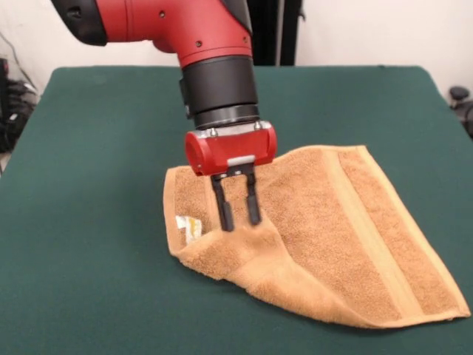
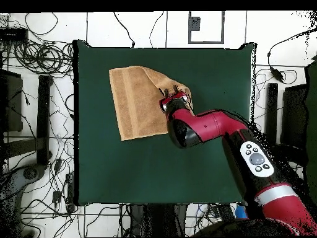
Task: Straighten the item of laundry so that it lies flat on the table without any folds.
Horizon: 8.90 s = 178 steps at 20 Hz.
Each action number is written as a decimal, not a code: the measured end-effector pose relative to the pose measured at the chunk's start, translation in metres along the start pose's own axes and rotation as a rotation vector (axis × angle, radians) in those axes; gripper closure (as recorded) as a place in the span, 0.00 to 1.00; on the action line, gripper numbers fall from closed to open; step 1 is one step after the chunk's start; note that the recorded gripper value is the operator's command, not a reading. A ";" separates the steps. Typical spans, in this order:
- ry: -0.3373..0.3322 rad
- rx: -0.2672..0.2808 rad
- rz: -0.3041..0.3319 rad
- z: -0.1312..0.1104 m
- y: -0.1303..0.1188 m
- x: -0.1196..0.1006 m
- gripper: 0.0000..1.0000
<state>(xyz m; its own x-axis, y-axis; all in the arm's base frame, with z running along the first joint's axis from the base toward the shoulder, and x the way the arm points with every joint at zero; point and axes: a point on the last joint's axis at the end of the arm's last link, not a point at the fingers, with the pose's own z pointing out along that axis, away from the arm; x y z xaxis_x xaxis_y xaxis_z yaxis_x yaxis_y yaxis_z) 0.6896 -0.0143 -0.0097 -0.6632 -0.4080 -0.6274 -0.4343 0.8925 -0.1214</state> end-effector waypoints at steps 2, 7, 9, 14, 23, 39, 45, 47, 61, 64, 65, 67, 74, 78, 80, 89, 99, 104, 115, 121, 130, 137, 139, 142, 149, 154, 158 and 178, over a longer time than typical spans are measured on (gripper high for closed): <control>-0.012 -0.003 0.001 0.000 -0.001 -0.004 0.00; -0.033 0.000 0.017 -0.002 -0.010 -0.007 0.00; -0.033 0.003 0.021 -0.002 -0.013 -0.007 0.00; -0.010 0.000 0.031 -0.003 -0.016 -0.004 0.00; 0.049 -0.044 0.058 0.002 -0.004 -0.009 0.00; 0.152 -0.263 0.196 0.031 0.049 0.014 0.00; 0.150 -0.297 0.187 0.035 0.063 0.009 0.00; 0.149 -0.298 0.187 0.035 0.064 0.009 0.00; 0.150 -0.285 0.105 0.035 0.077 0.002 0.00; 0.136 -0.244 -0.044 0.035 0.088 -0.004 0.00; 0.125 -0.226 -0.107 0.035 0.093 -0.007 0.00; 0.105 -0.209 -0.178 0.035 0.099 -0.012 0.00; -0.006 -0.174 -0.355 0.033 0.121 -0.040 0.00; -0.027 -0.166 -0.361 0.031 0.119 -0.047 0.00; -0.029 -0.153 -0.372 0.029 0.113 -0.045 0.00; -0.170 -0.117 -0.466 0.019 0.121 -0.039 0.00; -0.284 -0.120 -0.493 0.013 0.126 -0.040 0.00; -0.269 -0.114 -0.501 0.013 0.120 -0.032 0.00; 0.140 -0.099 -0.127 0.029 0.065 0.033 0.00; 0.201 -0.105 -0.088 0.028 0.070 0.022 0.00; 0.164 -0.056 -0.349 0.017 0.106 0.025 0.00; 0.136 -0.059 -0.418 0.013 0.127 0.026 1.00; 0.139 -0.060 -0.417 0.012 0.127 0.028 1.00; 0.155 -0.060 -0.410 0.008 0.125 0.035 1.00; 0.175 -0.100 -0.126 0.013 0.090 0.048 1.00; 0.139 -0.165 0.088 0.014 0.078 0.053 1.00; 0.124 -0.182 0.128 0.014 0.076 0.055 1.00; 0.130 -0.196 0.217 0.018 0.077 0.050 1.00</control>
<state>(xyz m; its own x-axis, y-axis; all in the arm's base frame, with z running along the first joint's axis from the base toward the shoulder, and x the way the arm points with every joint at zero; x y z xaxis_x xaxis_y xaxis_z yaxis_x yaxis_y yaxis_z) 0.6337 0.0376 -0.0640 -0.8198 -0.2447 -0.5178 -0.3751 0.9126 0.1626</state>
